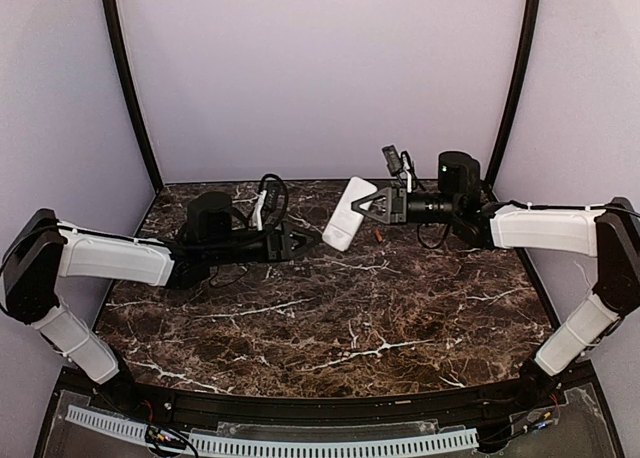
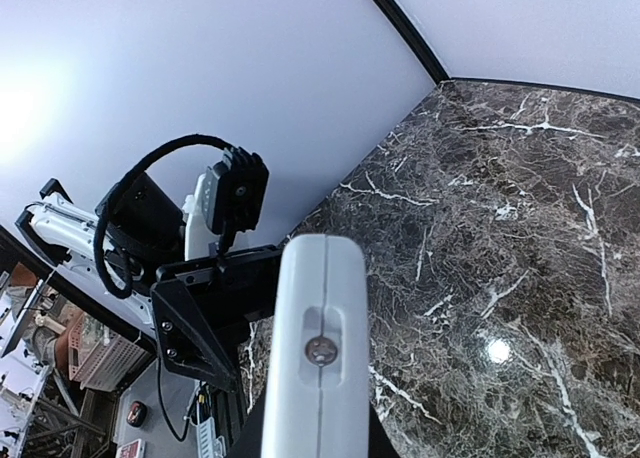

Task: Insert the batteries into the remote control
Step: Remove the battery cover from the remote control.

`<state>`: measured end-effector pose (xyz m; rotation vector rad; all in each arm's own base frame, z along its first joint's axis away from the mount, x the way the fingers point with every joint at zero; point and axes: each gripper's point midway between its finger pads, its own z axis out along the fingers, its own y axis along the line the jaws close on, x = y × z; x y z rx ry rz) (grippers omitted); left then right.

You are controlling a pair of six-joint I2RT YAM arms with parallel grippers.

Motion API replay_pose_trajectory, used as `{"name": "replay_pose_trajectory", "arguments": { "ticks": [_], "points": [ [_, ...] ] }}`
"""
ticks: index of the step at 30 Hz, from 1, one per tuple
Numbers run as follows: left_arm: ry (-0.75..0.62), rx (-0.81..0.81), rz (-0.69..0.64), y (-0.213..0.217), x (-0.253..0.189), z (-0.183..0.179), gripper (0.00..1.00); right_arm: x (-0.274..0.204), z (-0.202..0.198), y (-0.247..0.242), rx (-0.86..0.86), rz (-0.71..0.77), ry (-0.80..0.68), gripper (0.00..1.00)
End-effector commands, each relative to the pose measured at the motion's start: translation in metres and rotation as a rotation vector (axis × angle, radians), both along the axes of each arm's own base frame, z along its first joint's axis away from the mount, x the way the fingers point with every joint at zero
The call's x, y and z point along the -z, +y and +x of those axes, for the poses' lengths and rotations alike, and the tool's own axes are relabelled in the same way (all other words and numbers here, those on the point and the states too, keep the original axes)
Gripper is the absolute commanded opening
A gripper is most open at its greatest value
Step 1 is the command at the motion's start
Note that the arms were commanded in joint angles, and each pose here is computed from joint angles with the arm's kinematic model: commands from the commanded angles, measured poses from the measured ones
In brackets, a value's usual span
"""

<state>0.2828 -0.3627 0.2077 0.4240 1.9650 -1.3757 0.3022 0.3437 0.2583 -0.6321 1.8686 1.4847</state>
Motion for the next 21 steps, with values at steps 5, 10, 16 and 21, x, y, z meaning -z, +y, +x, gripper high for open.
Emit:
{"name": "replay_pose_trajectory", "arguments": {
  "ticks": [5, 10, 16, 21],
  "points": [
    [0.086, 0.027, -0.095, -0.016, -0.003, 0.004, 0.83, -0.015, -0.010, 0.018, -0.041, 0.054, -0.067, 0.00],
    [0.076, 0.030, -0.113, -0.023, -0.011, 0.005, 0.83, -0.016, -0.012, 0.028, -0.044, 0.034, -0.084, 0.00],
    [0.089, 0.037, -0.134, -0.030, -0.013, 0.007, 0.76, -0.016, -0.013, 0.036, -0.054, 0.033, -0.092, 0.00],
    [0.122, 0.034, -0.113, -0.031, -0.002, 0.008, 0.61, -0.023, -0.014, 0.035, -0.046, 0.041, -0.112, 0.00]
  ]
}}
